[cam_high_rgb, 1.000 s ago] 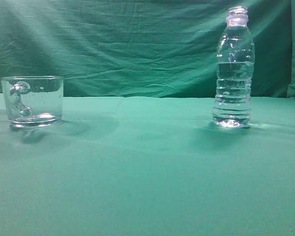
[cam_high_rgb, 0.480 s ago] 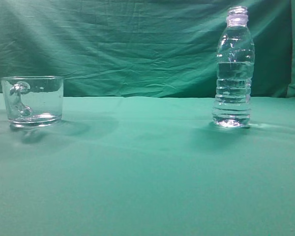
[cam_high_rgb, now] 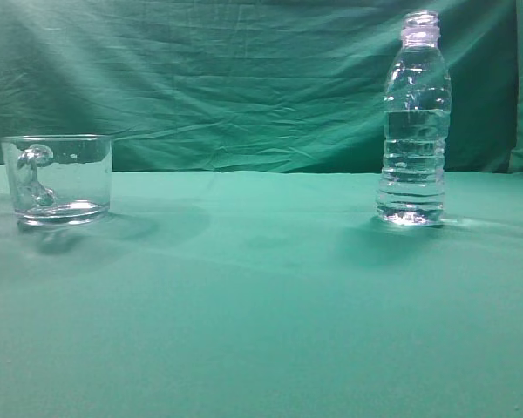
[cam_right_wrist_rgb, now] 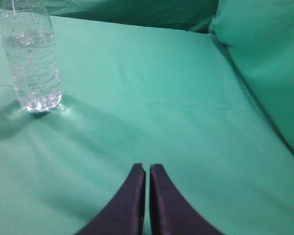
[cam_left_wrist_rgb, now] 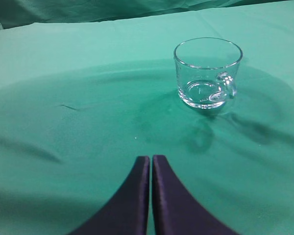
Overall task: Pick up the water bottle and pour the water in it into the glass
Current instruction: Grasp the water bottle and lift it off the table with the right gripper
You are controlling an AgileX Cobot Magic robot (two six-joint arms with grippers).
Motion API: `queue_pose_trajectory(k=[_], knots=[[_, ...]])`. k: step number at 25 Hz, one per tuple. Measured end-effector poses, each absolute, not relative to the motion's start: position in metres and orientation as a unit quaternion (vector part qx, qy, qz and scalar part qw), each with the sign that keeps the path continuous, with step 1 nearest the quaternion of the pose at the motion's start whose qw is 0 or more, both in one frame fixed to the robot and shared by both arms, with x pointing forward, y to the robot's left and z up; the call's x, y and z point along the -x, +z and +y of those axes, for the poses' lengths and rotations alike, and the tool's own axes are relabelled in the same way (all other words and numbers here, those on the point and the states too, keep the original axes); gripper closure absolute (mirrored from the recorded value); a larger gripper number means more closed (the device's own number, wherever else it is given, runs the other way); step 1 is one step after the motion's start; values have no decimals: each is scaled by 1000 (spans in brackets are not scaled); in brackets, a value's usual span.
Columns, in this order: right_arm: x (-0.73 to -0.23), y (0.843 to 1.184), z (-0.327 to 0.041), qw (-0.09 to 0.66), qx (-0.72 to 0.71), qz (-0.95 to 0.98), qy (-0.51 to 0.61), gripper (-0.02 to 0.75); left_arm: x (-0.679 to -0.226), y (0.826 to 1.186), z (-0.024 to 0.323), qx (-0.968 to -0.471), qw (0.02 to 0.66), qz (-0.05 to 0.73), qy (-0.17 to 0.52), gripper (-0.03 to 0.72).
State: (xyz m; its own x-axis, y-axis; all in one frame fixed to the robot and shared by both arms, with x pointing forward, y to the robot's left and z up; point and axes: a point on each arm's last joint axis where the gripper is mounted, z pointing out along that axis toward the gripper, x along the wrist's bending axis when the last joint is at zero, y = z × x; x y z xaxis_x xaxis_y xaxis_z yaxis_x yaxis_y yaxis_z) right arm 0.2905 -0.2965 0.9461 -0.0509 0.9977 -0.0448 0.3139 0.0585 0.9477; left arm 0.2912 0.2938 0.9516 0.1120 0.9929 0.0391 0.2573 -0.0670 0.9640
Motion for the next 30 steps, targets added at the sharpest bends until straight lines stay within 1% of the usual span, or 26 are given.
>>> queue_pose_trajectory(k=[5, 7, 10, 16, 19, 21, 23, 25, 27, 30], knots=[[-291, 947, -296, 417, -551, 587, 423, 738, -291, 952, 294, -600, 442, 521, 416, 688], [-293, 953, -295, 414, -557, 552, 462, 738, -291, 952, 294, -600, 442, 521, 416, 688], [-295, 967, -295, 395, -573, 456, 555, 738, -291, 952, 294, -600, 442, 521, 416, 688], [-295, 987, -298, 413, -542, 366, 633, 738, -291, 952, 294, -600, 442, 521, 416, 688], [-293, 996, -298, 410, -540, 359, 642, 738, -291, 952, 294, -600, 442, 521, 416, 688], [-288, 1016, -297, 405, -536, 366, 643, 738, -291, 952, 294, -600, 442, 521, 416, 688], [-280, 1041, -295, 419, -519, 381, 640, 738, -291, 952, 294, -600, 442, 521, 416, 688], [-277, 1055, -294, 432, -510, 405, 624, 738, -291, 952, 294, -600, 442, 521, 416, 688], [-280, 1061, -294, 435, -512, 427, 605, 738, -291, 952, 294, -600, 442, 521, 416, 688], [-292, 1056, -292, 416, -536, 461, 571, 738, -291, 952, 294, -600, 442, 521, 416, 688]])
